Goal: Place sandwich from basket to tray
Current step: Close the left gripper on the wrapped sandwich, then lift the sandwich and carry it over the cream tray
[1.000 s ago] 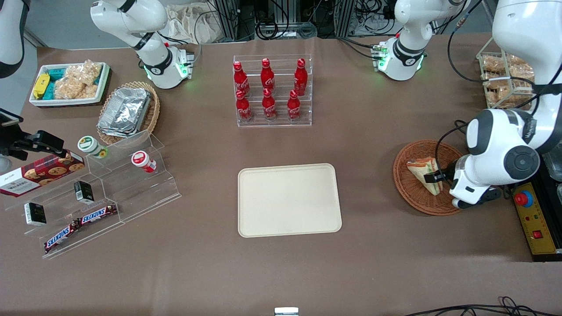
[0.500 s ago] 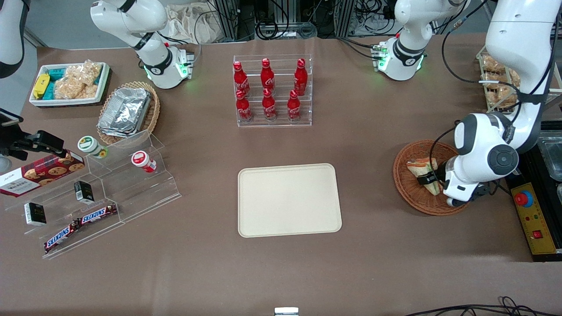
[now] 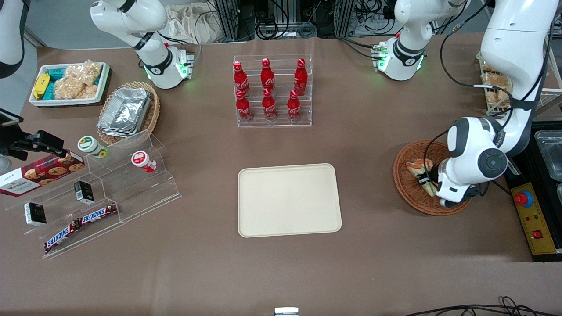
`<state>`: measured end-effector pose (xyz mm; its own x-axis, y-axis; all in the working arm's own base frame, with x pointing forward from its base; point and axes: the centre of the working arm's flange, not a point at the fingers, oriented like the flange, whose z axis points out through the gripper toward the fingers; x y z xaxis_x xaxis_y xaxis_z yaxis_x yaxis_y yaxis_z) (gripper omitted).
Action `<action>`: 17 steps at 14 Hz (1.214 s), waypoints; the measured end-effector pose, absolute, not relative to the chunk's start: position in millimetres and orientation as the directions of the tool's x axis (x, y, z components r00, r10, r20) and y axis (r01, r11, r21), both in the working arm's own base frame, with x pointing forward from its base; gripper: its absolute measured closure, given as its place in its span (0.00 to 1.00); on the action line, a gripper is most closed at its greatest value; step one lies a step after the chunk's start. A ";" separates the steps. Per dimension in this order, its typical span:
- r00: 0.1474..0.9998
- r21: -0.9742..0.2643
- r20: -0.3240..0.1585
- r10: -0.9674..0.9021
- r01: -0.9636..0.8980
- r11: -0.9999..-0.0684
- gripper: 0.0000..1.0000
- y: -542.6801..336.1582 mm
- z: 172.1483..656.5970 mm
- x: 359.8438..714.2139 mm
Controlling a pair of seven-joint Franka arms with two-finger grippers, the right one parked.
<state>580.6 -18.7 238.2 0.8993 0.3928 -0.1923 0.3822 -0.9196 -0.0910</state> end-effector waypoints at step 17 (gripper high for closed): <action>0.985 -0.050 -0.163 -0.049 -0.057 -0.997 0.82 -223.4 440.1 642.2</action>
